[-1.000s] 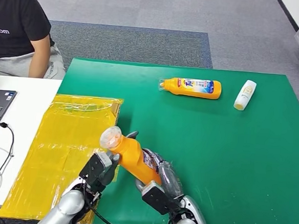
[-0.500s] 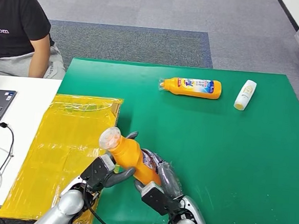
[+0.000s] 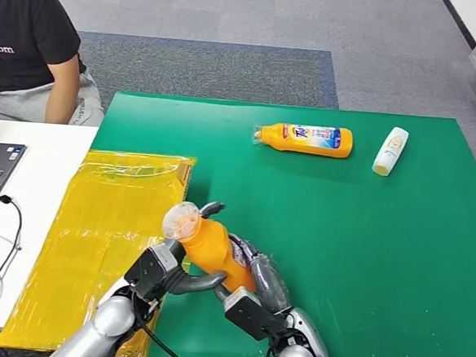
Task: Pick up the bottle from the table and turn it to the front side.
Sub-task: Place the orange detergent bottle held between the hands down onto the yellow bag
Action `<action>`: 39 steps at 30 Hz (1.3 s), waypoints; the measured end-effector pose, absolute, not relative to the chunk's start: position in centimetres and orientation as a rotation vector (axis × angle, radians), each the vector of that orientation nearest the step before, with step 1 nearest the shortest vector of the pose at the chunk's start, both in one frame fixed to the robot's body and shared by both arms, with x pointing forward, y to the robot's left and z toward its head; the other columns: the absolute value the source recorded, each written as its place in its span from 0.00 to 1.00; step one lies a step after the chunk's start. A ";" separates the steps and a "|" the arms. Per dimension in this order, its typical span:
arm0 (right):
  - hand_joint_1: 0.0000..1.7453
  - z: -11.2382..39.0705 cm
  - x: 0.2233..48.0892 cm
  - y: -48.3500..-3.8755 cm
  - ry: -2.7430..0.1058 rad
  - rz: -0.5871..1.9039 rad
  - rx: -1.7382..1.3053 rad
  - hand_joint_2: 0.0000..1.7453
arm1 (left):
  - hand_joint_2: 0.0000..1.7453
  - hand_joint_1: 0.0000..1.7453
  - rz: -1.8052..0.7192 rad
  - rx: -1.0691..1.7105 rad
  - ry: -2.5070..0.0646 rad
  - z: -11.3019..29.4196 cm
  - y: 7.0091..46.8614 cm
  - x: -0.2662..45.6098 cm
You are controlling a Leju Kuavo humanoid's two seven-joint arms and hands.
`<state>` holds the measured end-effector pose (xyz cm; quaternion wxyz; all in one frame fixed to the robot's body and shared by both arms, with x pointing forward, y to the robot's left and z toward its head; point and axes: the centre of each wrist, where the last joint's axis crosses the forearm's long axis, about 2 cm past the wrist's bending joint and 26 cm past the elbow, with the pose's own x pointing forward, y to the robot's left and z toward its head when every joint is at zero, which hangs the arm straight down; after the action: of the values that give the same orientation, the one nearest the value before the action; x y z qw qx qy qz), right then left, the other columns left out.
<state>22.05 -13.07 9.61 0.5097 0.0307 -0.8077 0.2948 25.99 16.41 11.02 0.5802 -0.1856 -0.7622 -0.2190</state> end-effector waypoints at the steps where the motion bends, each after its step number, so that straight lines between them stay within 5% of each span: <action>1: 1.00 9.6 22.1 -13.0 -1.946 0.711 0.075 1.00 | 1.00 0.24 -0.513 -0.440 -1.786 11.2 16.4 26.1; 3: 1.00 9.7 22.1 -13.0 -1.951 0.713 0.076 1.00 | 1.00 0.45 -0.514 -0.459 -1.793 11.5 16.3 26.4; 4: 1.00 9.8 22.2 -13.0 -1.953 0.714 0.076 1.00 | 1.00 0.41 -0.513 -0.469 -1.795 11.6 16.3 26.5; 7: 1.00 9.9 22.4 -13.0 -1.959 0.715 0.078 1.00 | 1.00 0.00 -0.516 -0.492 -1.801 11.8 16.2 26.7; 22: 1.00 10.0 22.4 -12.7 -1.970 0.720 0.116 1.00 | 1.00 0.01 -0.556 -0.552 -1.830 12.7 15.8 27.5; 23: 1.00 10.0 22.4 -12.7 -1.971 0.720 0.117 1.00 | 1.00 0.15 -0.556 -0.558 -1.829 12.8 15.8 27.5; 26: 1.00 10.0 22.4 -12.7 -1.975 0.718 0.122 1.00 | 1.00 0.85 -0.552 -0.583 -1.820 12.8 15.8 27.5; 27: 1.00 10.0 22.4 -12.7 -1.976 0.717 0.123 1.00 | 1.00 0.97 -0.551 -0.592 -1.818 12.8 15.7 27.5; 39: 1.00 10.2 22.5 -12.6 -1.986 0.709 0.131 1.00 | 1.00 1.00 -0.564 -0.664 -1.790 13.3 15.8 28.1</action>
<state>22.53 -12.58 10.19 0.4918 0.0541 -0.8184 0.2922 28.12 15.85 13.25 0.5442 -0.2799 -0.7544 -0.2375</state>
